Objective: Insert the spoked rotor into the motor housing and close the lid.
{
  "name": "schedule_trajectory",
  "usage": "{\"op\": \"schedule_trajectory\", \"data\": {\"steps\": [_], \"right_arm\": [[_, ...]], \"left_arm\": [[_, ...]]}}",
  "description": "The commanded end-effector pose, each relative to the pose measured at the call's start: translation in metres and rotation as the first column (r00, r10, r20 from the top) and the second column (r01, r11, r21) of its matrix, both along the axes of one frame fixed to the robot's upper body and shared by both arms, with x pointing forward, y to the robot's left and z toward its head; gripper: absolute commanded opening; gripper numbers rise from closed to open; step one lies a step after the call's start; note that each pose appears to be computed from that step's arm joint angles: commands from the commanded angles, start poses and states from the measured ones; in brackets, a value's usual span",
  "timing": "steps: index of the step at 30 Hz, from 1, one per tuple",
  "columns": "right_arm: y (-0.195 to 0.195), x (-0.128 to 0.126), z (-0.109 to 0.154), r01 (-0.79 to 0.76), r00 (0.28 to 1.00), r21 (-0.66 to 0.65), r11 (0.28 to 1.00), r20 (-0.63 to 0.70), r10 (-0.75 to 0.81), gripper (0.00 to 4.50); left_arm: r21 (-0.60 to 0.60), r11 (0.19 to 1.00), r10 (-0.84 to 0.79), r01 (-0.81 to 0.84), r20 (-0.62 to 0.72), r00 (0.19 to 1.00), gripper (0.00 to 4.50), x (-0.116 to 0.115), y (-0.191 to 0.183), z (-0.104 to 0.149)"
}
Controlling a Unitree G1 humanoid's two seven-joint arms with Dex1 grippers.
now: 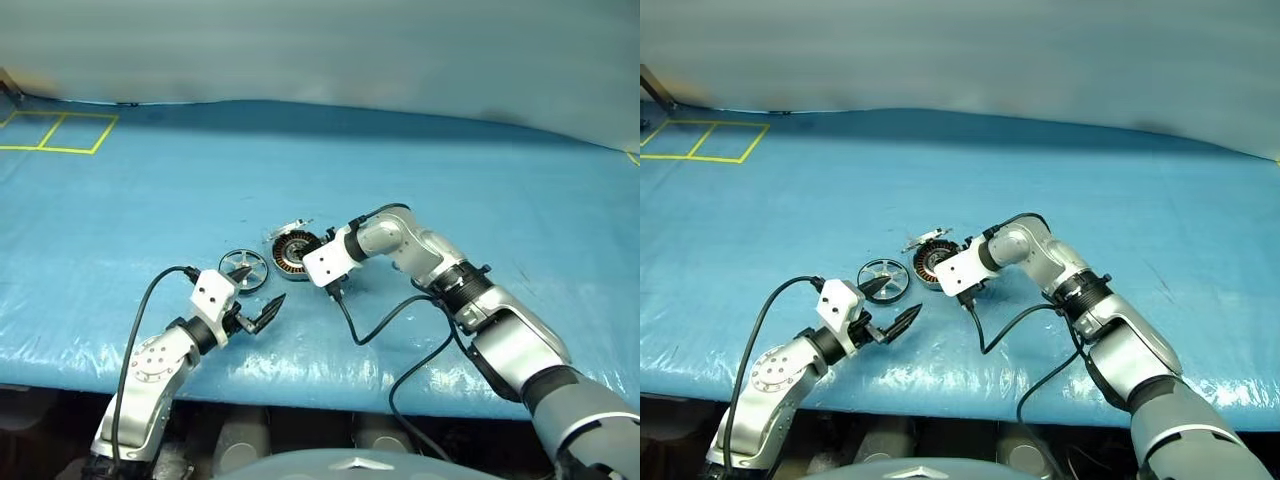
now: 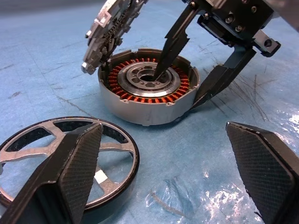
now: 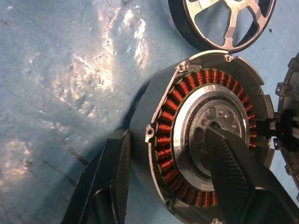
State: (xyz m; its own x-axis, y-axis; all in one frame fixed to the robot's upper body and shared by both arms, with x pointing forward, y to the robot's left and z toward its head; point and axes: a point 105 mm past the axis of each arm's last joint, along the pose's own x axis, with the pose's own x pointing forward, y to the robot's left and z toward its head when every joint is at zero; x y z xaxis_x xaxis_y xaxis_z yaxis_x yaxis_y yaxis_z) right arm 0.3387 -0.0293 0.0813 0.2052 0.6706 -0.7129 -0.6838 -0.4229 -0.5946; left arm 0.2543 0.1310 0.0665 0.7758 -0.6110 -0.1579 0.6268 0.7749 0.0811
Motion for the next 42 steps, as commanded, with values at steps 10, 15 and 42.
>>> {"op": "schedule_trajectory", "data": {"steps": [10,15,42], "right_arm": [[-0.038,-0.048,-0.002,0.251,0.962,0.126,0.96,-0.141,-0.233,2.05],[-0.044,-0.062,-0.014,0.34,0.935,0.123,0.932,-0.156,-0.32,2.05],[-0.046,-0.065,-0.042,0.403,0.907,0.071,0.913,-0.168,-0.387,2.05]], "left_arm": [[0.01,0.995,-0.096,0.095,0.046,0.994,4.5,0.003,-0.014,0.013],[0.01,0.987,-0.158,0.157,0.057,0.986,4.5,0.008,-0.022,0.019],[-0.083,0.976,-0.175,0.199,0.236,0.956,4.5,0.073,-0.066,0.072]]}}
